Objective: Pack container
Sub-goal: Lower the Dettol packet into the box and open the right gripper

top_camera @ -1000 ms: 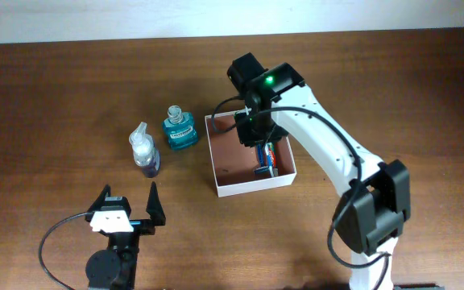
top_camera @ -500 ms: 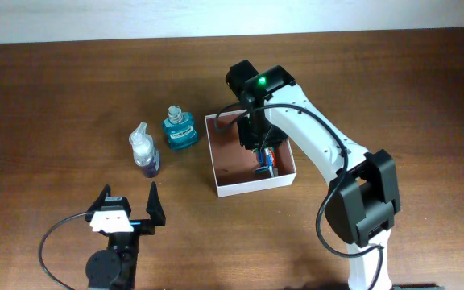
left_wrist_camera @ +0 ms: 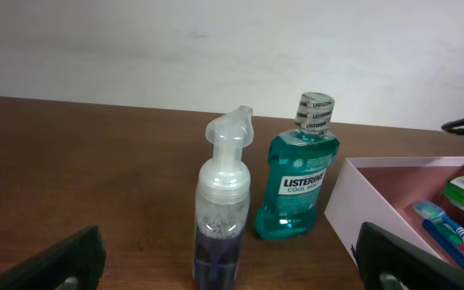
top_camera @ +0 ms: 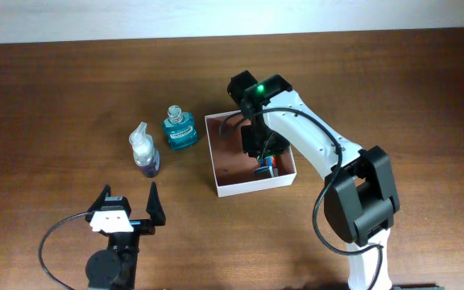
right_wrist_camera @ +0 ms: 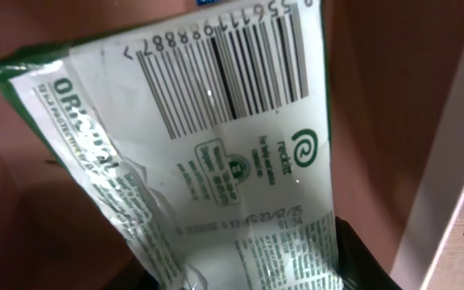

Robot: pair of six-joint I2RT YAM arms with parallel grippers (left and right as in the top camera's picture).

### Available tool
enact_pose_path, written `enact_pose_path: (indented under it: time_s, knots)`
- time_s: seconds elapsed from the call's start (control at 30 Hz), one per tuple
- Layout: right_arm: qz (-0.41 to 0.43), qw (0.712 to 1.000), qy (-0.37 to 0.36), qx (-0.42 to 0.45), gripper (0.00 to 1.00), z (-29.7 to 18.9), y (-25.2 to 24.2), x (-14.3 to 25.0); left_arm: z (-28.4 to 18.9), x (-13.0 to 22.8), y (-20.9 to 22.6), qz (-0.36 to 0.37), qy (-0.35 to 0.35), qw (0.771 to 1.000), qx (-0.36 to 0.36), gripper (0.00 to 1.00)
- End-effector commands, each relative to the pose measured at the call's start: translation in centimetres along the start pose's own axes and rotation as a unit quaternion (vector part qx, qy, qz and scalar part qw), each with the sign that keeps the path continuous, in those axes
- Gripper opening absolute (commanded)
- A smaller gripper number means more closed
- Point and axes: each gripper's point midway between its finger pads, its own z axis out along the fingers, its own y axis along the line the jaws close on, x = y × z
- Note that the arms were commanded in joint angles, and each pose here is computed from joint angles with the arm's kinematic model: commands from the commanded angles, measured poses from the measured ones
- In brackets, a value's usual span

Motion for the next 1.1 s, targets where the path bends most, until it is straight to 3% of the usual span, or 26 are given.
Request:
enact_pose_path:
  time_s: [0.0, 1.07]
  knots:
    - [0.032, 0.999, -0.002, 0.014, 0.09, 0.7, -1.3, -0.5, 0.0, 0.0, 0.4, 0.008, -0.003, 1.0, -0.01, 0.99]
    - [0.056, 0.998, -0.014, 0.006, 0.1, 3.0, -2.8, -1.7, 0.0, 0.0, 0.4, 0.008, -0.003, 1.0, -0.01, 0.99]
